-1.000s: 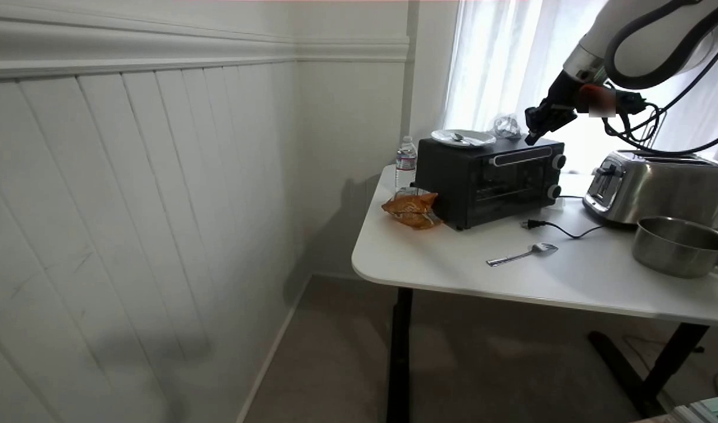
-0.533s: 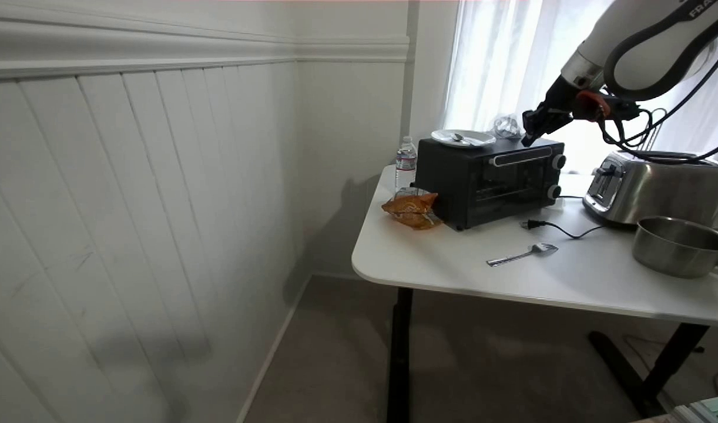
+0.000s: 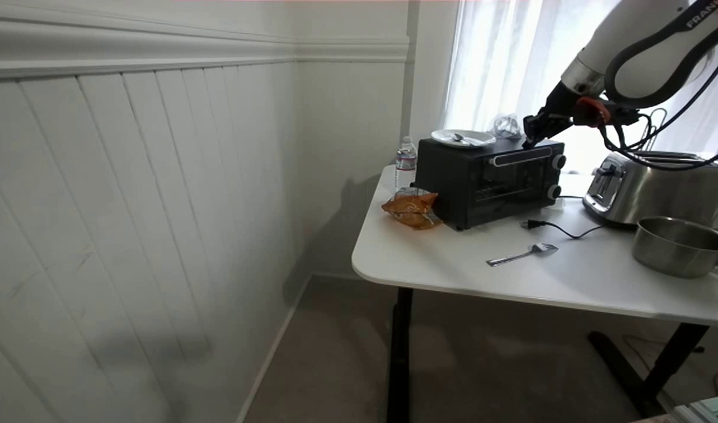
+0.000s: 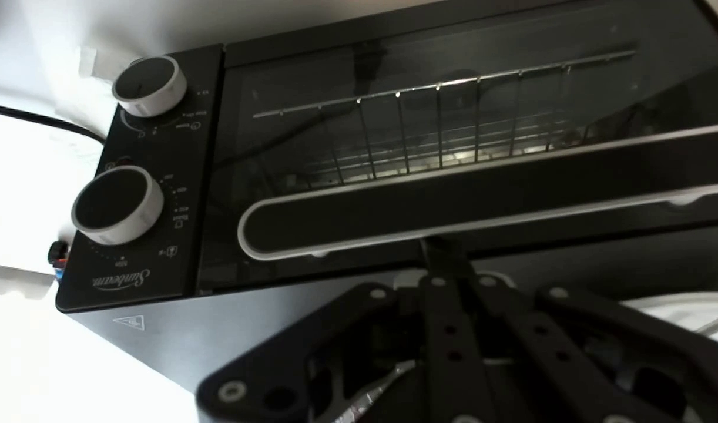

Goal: Open the oven door

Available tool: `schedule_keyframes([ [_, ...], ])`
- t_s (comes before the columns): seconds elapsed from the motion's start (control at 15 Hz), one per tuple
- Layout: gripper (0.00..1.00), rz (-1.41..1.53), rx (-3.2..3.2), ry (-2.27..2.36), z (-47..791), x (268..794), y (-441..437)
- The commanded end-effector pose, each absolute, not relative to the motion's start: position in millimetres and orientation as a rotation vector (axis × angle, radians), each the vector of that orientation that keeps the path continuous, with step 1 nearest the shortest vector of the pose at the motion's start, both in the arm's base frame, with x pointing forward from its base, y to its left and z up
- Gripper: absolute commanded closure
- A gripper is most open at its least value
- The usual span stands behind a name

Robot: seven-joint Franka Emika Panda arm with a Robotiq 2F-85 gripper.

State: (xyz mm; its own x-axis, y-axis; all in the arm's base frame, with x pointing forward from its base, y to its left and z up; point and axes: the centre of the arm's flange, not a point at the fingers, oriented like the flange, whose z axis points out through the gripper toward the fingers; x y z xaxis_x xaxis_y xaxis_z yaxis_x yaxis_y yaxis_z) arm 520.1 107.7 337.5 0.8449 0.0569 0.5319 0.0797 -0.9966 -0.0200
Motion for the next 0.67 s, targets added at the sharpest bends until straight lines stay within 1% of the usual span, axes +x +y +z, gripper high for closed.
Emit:
schedule_keyframes([
  [0.0, 1.00, -0.862, -2.983, -0.126, 328, 523, 111],
  [0.6, 1.00, -0.716, -3.119, -0.071, 330, 514, 82],
])
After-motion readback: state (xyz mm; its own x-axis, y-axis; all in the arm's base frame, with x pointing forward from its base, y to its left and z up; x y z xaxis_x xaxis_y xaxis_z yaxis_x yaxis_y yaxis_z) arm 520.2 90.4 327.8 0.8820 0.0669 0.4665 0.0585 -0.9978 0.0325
